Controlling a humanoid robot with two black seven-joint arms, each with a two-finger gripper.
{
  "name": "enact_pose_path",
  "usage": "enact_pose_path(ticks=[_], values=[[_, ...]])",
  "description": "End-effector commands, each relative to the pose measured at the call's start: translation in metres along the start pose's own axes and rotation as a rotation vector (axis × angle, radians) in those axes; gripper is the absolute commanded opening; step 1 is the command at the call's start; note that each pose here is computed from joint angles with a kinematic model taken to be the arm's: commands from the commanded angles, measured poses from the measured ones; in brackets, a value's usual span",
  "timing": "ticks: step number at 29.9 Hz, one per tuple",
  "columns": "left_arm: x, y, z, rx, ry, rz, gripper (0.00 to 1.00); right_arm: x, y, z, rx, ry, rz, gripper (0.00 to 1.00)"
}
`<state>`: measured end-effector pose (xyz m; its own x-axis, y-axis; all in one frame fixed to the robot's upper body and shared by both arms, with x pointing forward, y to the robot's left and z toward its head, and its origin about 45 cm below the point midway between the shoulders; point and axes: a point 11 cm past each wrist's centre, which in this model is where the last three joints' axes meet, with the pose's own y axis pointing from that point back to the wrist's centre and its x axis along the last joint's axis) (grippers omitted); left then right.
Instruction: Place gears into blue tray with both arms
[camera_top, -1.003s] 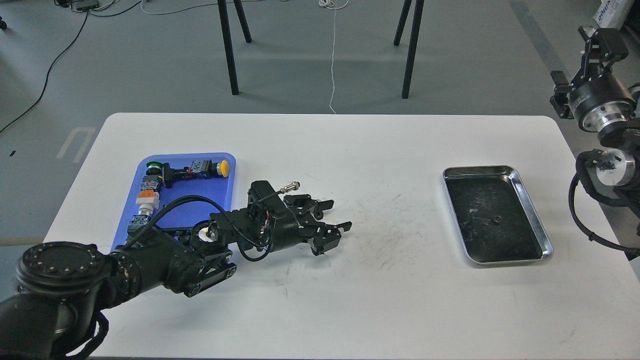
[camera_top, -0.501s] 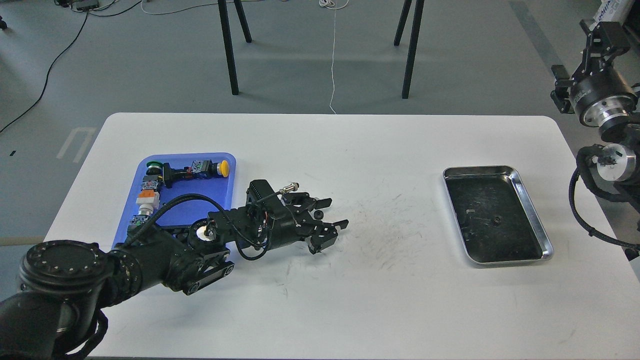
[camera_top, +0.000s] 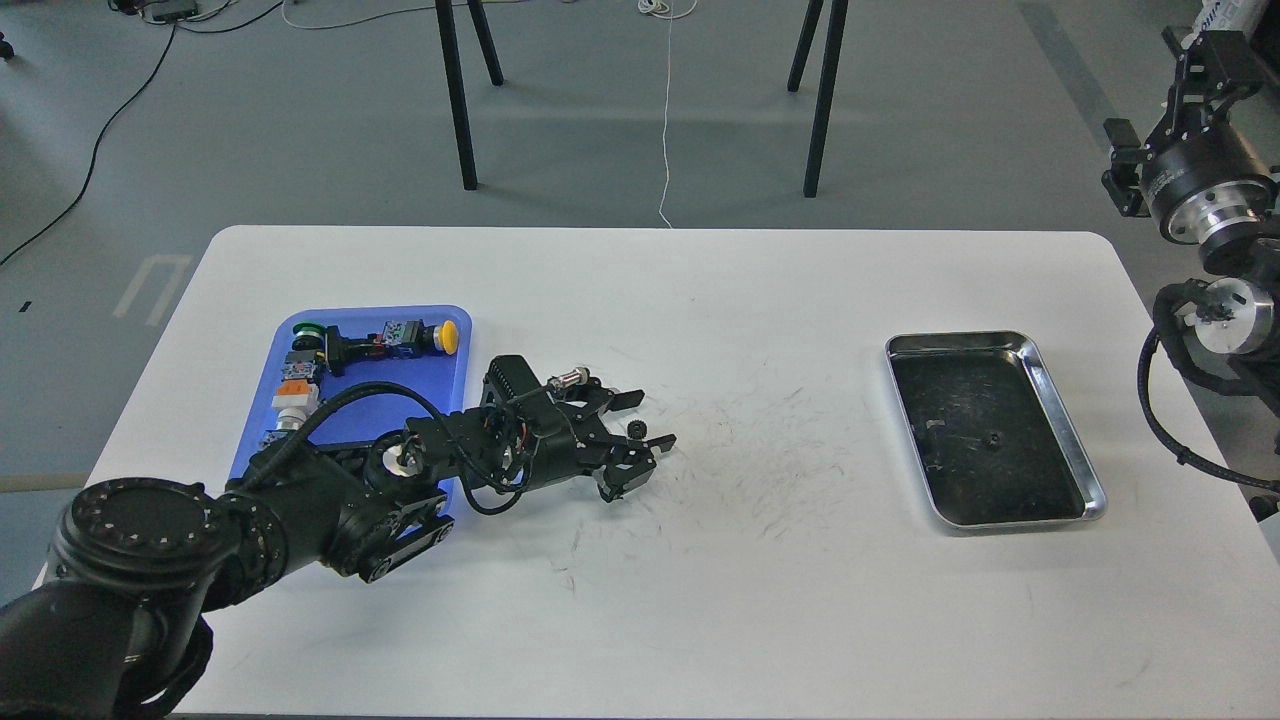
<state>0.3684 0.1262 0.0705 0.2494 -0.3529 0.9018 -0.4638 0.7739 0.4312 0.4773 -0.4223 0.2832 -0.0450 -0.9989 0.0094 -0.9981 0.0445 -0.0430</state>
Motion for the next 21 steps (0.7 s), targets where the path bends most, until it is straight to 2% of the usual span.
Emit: enact_pose_path(ticks=[1, 5, 15, 21], values=[[-0.0019, 0.0011, -0.0011, -0.001, -0.013, -0.010, 0.64, -0.0005, -0.0001, -0.0002, 0.001, -0.001, -0.001, 0.98], [-0.0059, 0.0034, -0.0038, 0.002, -0.029, -0.029, 0.63, -0.0010, -0.0001, -0.0002, 0.000, -0.002, -0.002, 0.98], [-0.0082, 0.0063, -0.0092, 0.010, -0.055, -0.050, 0.51, -0.0049, -0.0020, -0.0032, 0.007, -0.003, -0.005, 0.98], [-0.0093, 0.0069, -0.0096, 0.011, -0.057, -0.054, 0.48, -0.0058, -0.0021, -0.0029, 0.006, -0.002, -0.004, 0.98]])
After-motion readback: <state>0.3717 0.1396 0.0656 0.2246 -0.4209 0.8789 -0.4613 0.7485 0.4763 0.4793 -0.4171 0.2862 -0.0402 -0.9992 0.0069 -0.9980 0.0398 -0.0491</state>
